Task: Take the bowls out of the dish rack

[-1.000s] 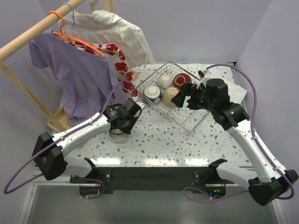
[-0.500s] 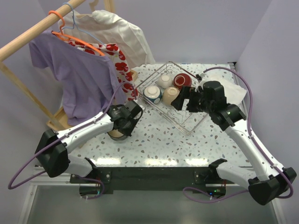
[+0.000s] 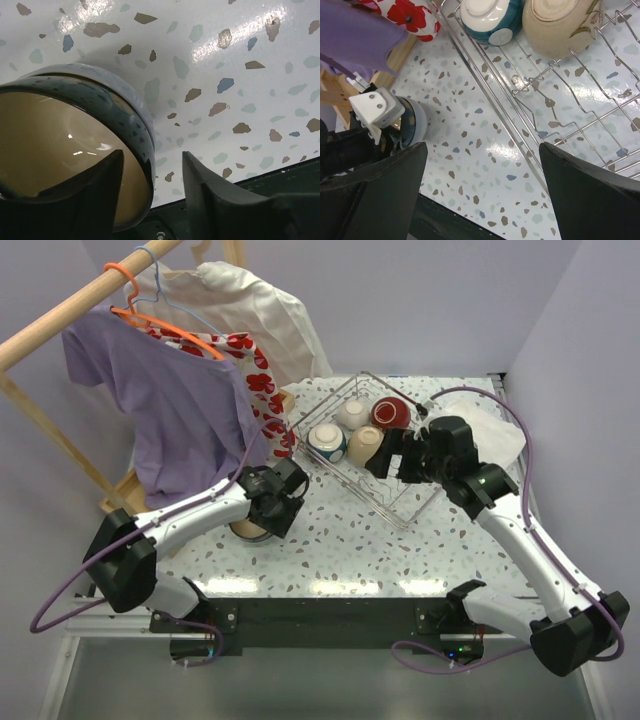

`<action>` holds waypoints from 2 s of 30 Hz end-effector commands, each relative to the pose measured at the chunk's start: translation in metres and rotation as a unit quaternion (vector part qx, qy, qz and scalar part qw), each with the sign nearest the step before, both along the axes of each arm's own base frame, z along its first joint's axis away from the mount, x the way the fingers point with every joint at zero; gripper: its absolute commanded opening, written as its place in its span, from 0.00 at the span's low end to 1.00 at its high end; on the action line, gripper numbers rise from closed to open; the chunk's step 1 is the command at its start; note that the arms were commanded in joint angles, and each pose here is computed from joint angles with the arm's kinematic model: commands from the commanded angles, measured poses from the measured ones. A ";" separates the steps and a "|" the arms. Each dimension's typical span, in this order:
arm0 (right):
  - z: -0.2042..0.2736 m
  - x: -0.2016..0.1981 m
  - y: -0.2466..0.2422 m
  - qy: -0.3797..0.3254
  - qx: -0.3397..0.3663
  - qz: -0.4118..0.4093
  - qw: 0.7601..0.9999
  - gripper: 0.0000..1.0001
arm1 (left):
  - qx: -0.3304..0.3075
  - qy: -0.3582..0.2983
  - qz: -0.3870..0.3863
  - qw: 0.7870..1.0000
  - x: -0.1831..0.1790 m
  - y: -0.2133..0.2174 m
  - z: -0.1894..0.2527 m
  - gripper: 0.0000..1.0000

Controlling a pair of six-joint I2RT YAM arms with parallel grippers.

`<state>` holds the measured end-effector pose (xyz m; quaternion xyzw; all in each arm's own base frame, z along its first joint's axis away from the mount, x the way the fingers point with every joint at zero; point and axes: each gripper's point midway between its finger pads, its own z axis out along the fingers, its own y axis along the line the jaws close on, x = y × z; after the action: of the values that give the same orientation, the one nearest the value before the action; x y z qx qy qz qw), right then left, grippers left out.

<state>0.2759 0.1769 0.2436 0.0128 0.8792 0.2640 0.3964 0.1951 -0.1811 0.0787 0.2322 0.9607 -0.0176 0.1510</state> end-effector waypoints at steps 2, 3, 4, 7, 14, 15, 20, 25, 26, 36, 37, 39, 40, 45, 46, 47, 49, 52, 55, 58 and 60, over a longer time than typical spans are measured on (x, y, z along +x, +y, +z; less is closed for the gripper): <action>-0.002 0.011 0.003 -0.008 0.005 -0.005 1.000 0.99 | -0.047 -0.029 0.014 0.998 0.004 -0.010 0.025 0.65; -0.002 0.012 0.004 -0.007 0.004 -0.005 1.000 0.99 | -0.054 -0.035 0.016 0.998 0.006 -0.011 0.030 0.68; -0.005 0.014 0.004 -0.003 0.000 -0.006 1.000 0.98 | -0.060 -0.040 0.018 0.997 0.007 -0.012 0.034 0.75; -0.007 0.019 0.005 -0.002 -0.006 -0.006 1.000 0.99 | -0.091 -0.070 0.021 0.993 0.013 -0.018 0.055 0.85; -0.009 0.042 0.007 0.001 -0.024 -0.007 1.000 0.99 | -0.179 -0.214 0.068 0.958 0.034 -0.010 0.111 0.94; -0.007 0.046 0.008 -0.001 -0.022 -0.008 1.000 0.99 | -0.180 -0.224 0.076 0.955 0.034 -0.004 0.107 0.95; -0.008 0.064 0.015 0.000 -0.017 -0.003 1.000 0.99 | -0.218 -0.319 0.120 0.915 0.041 0.023 0.123 1.00; -0.019 0.090 0.009 0.012 -0.035 -0.019 0.999 0.99 | -0.212 -0.396 0.147 0.881 0.047 0.053 0.130 1.00; -0.021 0.094 0.006 0.012 -0.045 -0.019 0.999 0.99 | -0.211 -0.405 0.149 0.877 0.045 0.059 0.129 1.00; -0.049 0.142 -0.021 0.027 -0.114 -0.032 0.993 0.99 | -0.187 -0.453 0.172 0.854 0.047 0.083 0.138 1.00; -0.052 0.145 -0.022 0.028 -0.118 -0.033 0.992 0.99 | -0.185 -0.455 0.173 0.854 0.047 0.084 0.139 1.00; -0.056 0.152 -0.023 0.026 -0.120 -0.037 0.992 0.98 | -0.185 -0.452 0.172 0.855 0.047 0.082 0.137 1.00; -0.056 0.154 -0.023 0.025 -0.119 -0.039 0.992 0.99 | -0.188 -0.449 0.168 0.857 0.047 0.080 0.137 1.00; -0.060 0.160 -0.012 0.024 -0.100 -0.023 0.994 0.97 | -0.188 -0.443 0.162 0.861 0.049 0.076 0.135 1.00; -0.061 0.160 -0.012 0.025 -0.100 -0.025 0.994 0.97 | -0.188 -0.442 0.161 0.862 0.049 0.076 0.134 1.00; -0.063 0.160 -0.013 0.026 -0.102 -0.029 0.994 0.97 | -0.188 -0.441 0.162 0.863 0.049 0.076 0.134 1.00; -0.060 0.163 -0.019 0.017 -0.109 -0.046 0.993 0.97 | -0.188 -0.442 0.161 0.862 0.049 0.077 0.134 1.00; -0.054 0.165 -0.024 0.000 -0.108 -0.066 0.992 0.98 | -0.189 -0.444 0.164 0.860 0.049 0.078 0.135 1.00; -0.045 0.174 -0.042 -0.033 -0.119 -0.124 0.985 0.99 | -0.190 -0.445 0.162 0.860 0.049 0.078 0.136 1.00; -0.040 0.183 -0.056 -0.059 -0.118 -0.163 0.978 0.99 | -0.188 -0.444 0.162 0.861 0.049 0.078 0.135 1.00; -0.034 0.191 -0.061 -0.074 -0.110 -0.175 0.976 0.99 | -0.188 -0.444 0.161 0.861 0.049 0.078 0.135 1.00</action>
<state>0.4383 0.1352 0.1628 0.0546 0.9064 0.1013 0.4065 0.2392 -0.1026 0.1965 0.0309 0.8107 -0.0611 0.5815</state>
